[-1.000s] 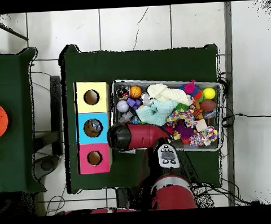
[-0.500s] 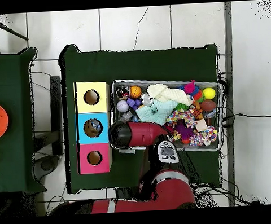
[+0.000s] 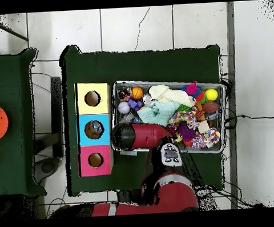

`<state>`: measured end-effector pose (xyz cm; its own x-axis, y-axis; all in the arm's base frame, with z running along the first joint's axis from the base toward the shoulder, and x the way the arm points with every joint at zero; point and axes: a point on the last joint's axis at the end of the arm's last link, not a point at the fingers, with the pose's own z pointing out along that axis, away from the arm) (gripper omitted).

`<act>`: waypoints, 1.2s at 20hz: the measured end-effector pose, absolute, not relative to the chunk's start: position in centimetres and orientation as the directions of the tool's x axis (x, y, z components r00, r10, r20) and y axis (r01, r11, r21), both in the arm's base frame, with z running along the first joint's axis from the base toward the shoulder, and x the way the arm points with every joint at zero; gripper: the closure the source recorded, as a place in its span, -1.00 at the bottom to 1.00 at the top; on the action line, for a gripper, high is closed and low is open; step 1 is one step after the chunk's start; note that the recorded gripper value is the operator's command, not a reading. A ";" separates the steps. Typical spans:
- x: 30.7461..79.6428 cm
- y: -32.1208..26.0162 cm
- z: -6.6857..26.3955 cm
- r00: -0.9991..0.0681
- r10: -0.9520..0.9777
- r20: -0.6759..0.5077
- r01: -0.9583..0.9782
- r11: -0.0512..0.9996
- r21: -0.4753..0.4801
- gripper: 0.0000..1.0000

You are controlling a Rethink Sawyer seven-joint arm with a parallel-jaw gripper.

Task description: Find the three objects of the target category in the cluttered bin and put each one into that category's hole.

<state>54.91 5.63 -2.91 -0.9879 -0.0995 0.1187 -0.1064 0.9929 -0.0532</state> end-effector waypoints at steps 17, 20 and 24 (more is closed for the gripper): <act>58.0 1.2 5.9 -0.991 -0.016 0.131 -0.023 0.998 -0.057 -1.00; 58.3 0.9 6.0 -0.992 -0.011 0.125 -0.018 0.998 -0.058 -1.00; 58.6 0.8 5.0 -0.991 -0.012 0.131 -0.020 0.998 -0.057 -1.00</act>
<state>58.61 0.81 5.02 -0.9913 -0.0122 0.1309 -0.0198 0.9982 -0.0566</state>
